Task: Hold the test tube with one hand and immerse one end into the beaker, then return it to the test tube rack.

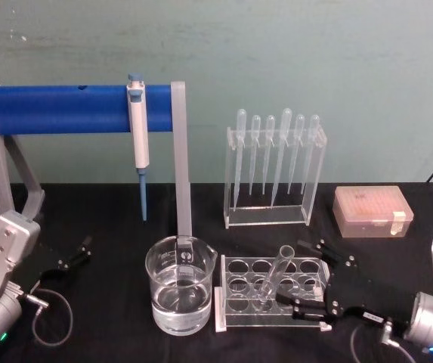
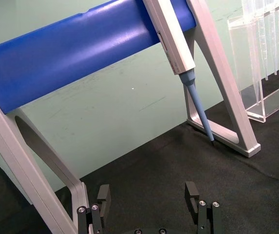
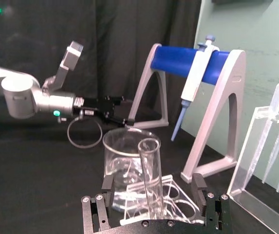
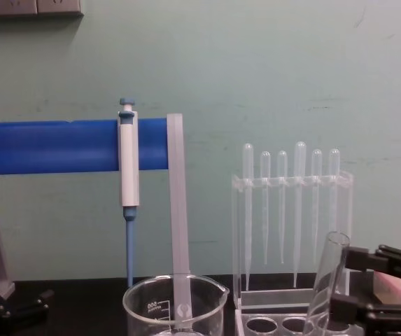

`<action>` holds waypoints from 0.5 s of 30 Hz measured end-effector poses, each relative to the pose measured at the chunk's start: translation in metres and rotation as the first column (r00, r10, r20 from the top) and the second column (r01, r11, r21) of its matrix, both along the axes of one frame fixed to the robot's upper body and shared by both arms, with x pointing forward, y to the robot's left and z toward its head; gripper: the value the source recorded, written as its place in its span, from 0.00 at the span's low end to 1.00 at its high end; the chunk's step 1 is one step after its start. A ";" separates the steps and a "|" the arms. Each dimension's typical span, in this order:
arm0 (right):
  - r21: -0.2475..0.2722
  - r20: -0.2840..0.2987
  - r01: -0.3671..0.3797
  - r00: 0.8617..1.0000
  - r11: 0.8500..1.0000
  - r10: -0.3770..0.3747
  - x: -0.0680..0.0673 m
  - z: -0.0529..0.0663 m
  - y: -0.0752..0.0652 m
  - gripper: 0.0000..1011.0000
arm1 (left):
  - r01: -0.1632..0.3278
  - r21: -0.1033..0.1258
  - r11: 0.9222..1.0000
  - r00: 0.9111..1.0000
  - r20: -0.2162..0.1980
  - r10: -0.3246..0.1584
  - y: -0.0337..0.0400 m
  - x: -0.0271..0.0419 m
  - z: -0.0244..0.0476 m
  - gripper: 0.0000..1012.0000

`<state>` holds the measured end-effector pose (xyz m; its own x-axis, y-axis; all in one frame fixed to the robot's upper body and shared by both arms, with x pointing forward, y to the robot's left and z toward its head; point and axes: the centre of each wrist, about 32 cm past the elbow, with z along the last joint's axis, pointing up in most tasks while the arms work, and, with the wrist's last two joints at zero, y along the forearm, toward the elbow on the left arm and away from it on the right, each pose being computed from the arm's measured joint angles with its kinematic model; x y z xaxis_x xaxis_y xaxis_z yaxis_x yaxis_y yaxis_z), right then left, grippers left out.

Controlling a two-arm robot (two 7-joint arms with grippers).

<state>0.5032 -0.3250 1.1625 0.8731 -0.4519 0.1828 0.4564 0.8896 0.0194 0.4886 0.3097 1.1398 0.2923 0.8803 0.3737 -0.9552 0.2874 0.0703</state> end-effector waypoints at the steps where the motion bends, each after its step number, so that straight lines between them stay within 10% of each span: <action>1: 0.018 -0.005 -0.003 1.000 1.000 0.003 0.002 -0.003 0.003 0.99 | 0.000 0.000 1.000 1.000 0.000 0.000 0.0000 0.0000 0.0000 0.99; 15: 0.044 -0.050 -0.003 0.999 0.999 0.006 0.007 -0.010 0.018 0.99 | 0.000 0.000 1.000 1.000 0.000 0.000 0.0000 0.0000 0.0000 0.99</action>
